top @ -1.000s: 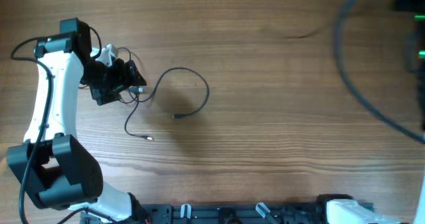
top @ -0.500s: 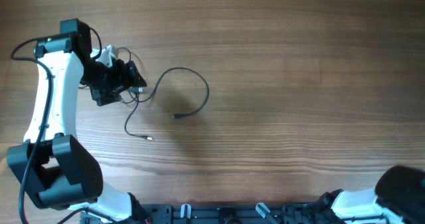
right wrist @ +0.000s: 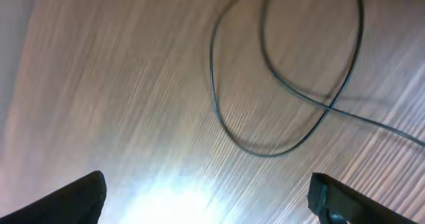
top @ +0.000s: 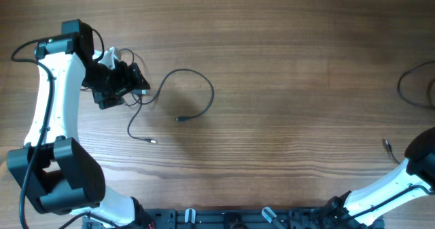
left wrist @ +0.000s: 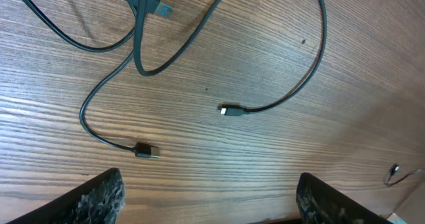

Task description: Untangle cables

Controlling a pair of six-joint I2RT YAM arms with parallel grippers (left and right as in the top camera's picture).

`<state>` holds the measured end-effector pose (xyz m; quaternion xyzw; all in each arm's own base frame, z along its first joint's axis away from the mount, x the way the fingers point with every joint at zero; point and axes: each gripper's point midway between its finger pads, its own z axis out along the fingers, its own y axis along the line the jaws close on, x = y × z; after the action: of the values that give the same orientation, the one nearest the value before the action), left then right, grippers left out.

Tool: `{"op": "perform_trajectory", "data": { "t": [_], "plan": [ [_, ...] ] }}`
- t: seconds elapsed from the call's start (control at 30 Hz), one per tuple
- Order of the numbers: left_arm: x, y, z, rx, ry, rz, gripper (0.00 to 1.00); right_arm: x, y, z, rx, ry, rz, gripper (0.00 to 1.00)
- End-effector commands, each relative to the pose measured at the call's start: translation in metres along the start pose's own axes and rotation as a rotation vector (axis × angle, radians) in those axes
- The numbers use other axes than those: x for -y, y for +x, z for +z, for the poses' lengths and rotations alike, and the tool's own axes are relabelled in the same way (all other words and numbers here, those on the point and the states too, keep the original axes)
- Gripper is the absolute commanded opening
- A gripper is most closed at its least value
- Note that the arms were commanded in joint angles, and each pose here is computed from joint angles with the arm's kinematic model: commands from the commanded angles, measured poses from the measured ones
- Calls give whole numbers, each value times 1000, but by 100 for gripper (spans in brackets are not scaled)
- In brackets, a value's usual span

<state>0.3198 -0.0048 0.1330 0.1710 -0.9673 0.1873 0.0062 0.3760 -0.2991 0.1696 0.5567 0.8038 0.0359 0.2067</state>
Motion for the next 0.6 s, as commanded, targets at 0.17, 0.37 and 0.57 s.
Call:
{"op": "perform_trajectory", "data": {
  "t": [0.17, 0.37, 0.57],
  "plan": [
    [2, 1, 2, -9, 14, -10, 85, -58, 75, -2, -275, -223, -183, 95],
    [2, -3, 2, 8, 17, -1, 84, -136, 182, -20, -398, -477, -876, 94],
    [1, 4, 2, -20, 13, 43, 82, -170, 310, -46, -552, -576, -1346, 84]
  ]
}}
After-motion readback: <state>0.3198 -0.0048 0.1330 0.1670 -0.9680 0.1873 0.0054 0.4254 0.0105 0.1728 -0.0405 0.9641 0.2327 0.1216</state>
